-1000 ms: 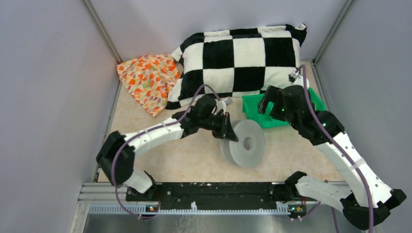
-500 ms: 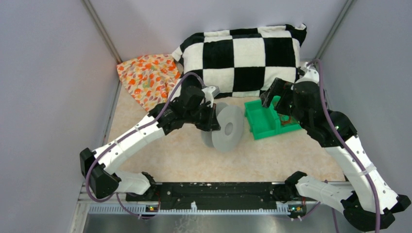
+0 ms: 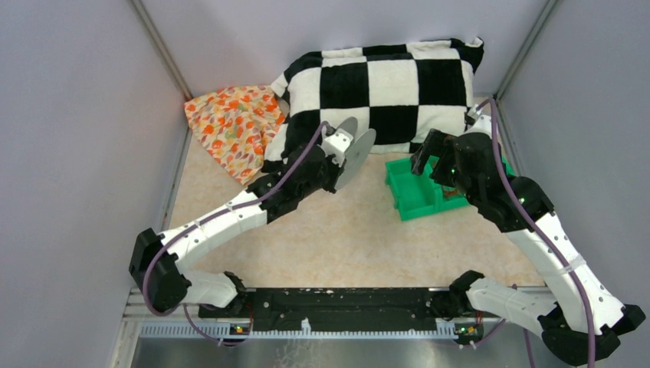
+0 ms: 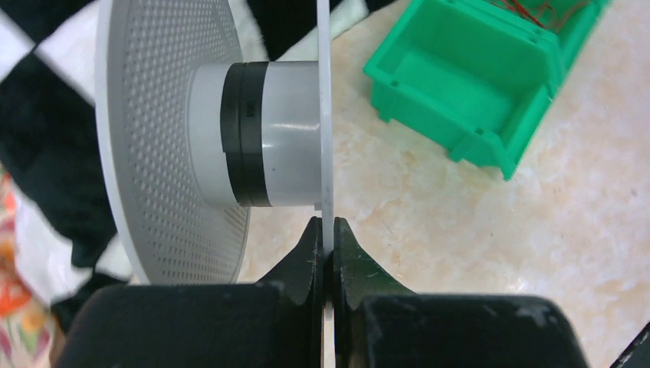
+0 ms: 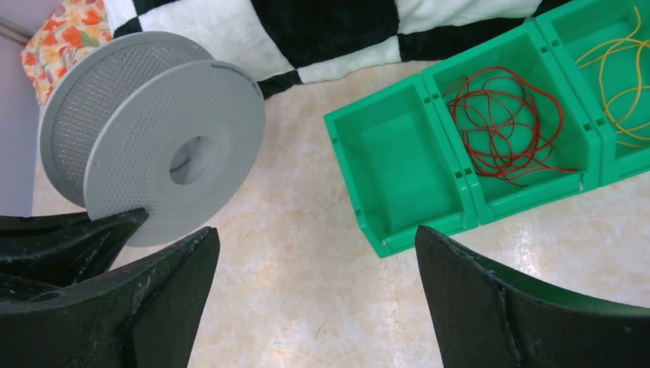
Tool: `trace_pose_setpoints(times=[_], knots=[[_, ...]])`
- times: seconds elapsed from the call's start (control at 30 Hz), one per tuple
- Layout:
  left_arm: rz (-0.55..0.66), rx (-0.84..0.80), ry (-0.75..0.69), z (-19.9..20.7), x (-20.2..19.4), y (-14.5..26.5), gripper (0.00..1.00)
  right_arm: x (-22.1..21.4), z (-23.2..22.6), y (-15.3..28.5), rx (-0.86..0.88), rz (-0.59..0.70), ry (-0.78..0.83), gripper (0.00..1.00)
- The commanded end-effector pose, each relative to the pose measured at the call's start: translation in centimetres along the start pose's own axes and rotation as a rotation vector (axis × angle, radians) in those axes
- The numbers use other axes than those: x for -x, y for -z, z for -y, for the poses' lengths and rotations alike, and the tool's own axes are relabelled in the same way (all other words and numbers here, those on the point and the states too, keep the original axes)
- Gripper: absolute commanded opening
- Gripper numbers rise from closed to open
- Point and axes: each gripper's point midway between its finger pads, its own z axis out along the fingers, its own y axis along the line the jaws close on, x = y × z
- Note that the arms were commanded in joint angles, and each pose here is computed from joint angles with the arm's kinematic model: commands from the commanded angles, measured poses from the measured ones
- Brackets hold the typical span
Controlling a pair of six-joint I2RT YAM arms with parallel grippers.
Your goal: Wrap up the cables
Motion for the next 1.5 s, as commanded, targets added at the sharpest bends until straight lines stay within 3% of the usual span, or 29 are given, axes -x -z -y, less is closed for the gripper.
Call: trace_pose_setpoints(times=[0.0, 0.13, 0.37, 0.57, 0.73, 0.9, 1.13, 1.47], knots=[[0.357, -0.237, -0.277, 1.5, 7.9, 0.7, 0.0, 1.2, 1.0, 0.6, -0.032, 0.059, -0.025, 0.99], [0.335, -0.54, -0.215, 0.1, 7.6, 0.3, 0.0, 1.0, 1.1, 0.8, -0.026, 0.07, -0.042, 0.99], [0.196, -0.601, -0.285, -0.3, 4.6, -1.2, 0.0, 0.5, 2.1, 0.7, -0.061, 0.066, -0.03, 0.99], [0.181, -0.618, -0.402, -0.5, 1.3, -1.2, 0.0, 0.0, 1.9, 0.2, -0.051, 0.058, -0.027, 0.99], [0.108, -0.641, -0.416, -1.1, -0.9, -1.6, 0.0, -0.2, 1.6, 0.0, -0.041, 0.043, -0.03, 0.99], [0.039, -0.651, -0.385, -1.4, -1.8, -1.7, 0.0, -1.6, 2.6, -0.9, -0.083, 0.025, -0.01, 0.99], [0.042, -0.629, -0.344, -1.5, -2.3, -2.1, 0.0, -4.2, 3.3, -2.4, -0.122, -0.045, 0.023, 0.99], [0.002, -0.531, -0.295, -3.2, -2.4, -3.3, 0.0, -4.1, 3.3, -2.3, -0.118, -0.043, 0.02, 0.99]])
